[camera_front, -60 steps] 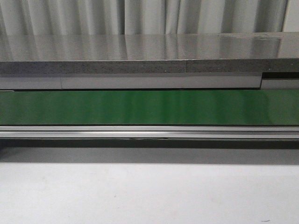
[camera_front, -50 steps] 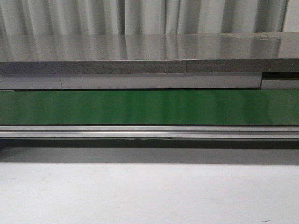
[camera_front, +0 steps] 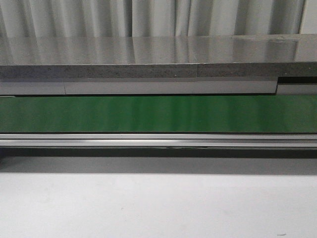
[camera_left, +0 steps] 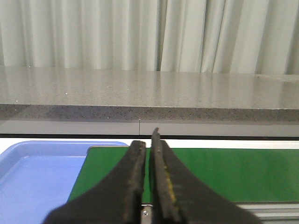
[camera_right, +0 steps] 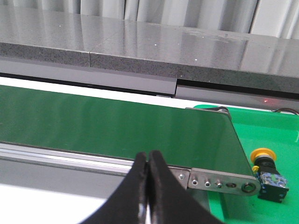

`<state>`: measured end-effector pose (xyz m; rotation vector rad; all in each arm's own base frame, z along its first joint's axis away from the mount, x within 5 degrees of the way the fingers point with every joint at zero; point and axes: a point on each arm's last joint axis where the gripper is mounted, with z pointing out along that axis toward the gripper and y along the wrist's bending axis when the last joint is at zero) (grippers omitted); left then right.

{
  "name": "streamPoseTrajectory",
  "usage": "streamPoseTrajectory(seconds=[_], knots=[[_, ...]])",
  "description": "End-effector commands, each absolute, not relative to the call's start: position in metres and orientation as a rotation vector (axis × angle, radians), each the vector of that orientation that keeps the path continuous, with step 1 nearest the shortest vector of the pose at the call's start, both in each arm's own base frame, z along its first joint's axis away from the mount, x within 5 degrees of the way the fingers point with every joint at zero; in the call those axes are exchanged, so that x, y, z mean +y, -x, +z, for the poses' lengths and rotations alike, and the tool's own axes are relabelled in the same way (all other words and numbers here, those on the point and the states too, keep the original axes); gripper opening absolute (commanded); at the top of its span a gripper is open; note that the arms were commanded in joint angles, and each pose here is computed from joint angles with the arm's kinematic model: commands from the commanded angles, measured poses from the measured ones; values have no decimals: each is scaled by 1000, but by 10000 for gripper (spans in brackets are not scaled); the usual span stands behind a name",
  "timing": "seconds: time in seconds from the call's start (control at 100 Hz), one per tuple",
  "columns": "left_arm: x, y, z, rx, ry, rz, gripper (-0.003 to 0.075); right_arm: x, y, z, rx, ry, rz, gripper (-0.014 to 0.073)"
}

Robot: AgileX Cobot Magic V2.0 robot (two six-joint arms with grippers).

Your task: Move button from right to left

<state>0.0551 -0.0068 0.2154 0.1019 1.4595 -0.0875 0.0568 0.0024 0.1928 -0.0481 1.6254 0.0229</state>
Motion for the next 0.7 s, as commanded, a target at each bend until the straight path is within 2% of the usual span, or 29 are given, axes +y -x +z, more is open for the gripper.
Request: streamPoseTrajectory(seconds=[0.0,0.35,0.69], knots=[[-7,-53,210,1392,-87,-98,5,2,-56,201,1528,51,13,-68],[-7,-53,210,1392,-87,-98,5,2,-53,220,1411,45,22,-68],[-7,-53,210,1392,-87,-98,5,3,-46,281,1571,-2,87,-68]])
